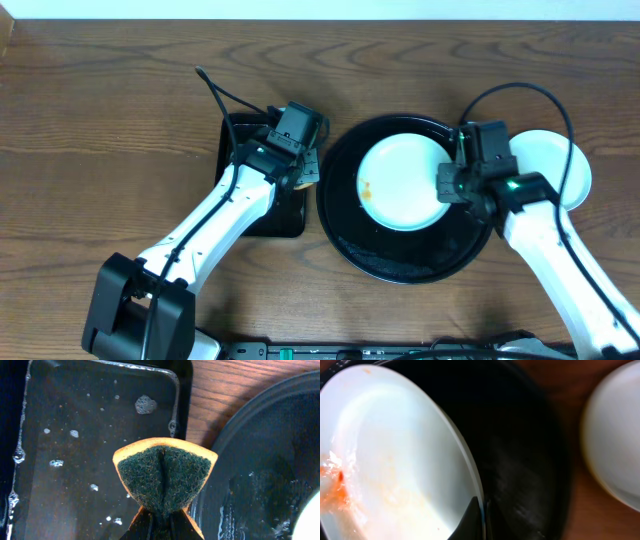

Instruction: Clean dirty plates on tray and stack at the side

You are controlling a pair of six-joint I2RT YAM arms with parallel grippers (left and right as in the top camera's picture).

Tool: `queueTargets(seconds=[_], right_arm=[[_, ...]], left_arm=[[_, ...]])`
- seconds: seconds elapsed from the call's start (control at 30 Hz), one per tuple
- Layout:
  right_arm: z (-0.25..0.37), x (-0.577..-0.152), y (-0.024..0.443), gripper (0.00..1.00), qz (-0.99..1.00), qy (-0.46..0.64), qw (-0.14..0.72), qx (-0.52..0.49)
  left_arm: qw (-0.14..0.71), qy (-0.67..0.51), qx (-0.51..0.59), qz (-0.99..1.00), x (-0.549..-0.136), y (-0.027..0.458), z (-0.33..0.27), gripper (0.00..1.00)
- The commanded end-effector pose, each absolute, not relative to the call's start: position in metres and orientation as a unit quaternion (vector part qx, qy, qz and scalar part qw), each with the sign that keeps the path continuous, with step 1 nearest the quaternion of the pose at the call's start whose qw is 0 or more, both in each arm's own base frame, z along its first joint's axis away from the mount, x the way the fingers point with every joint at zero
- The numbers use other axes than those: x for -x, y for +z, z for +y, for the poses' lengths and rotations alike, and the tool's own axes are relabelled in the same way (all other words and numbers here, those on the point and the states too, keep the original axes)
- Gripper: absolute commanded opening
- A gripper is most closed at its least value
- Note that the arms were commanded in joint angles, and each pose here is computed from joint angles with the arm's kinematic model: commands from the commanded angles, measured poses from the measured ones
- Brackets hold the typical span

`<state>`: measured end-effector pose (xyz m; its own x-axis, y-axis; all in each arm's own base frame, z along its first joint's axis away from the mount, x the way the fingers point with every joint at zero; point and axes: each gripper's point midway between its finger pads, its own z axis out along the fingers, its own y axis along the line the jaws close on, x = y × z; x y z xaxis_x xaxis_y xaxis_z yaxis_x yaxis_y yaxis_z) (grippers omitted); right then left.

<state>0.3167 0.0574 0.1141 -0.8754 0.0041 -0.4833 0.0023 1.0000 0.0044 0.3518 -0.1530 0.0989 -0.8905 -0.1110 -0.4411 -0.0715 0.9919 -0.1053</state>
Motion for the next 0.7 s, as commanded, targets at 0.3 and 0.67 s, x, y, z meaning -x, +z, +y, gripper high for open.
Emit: queueTargets(seconds=[0.3, 0.67], right_arm=[[0.03, -0.329, 0.159, 0.01, 0.94, -0.068, 0.334, -0.018], [0.029, -0.274, 0.123, 0.01, 0.977, -0.059, 0.203, -0.008]], left_arm=[[0.233, -0.027, 0.054, 0.971, -0.354, 0.097, -0.141, 0.08], [0.233, -0.027, 0.054, 0.971, -0.354, 0.097, -0.141, 0.08]])
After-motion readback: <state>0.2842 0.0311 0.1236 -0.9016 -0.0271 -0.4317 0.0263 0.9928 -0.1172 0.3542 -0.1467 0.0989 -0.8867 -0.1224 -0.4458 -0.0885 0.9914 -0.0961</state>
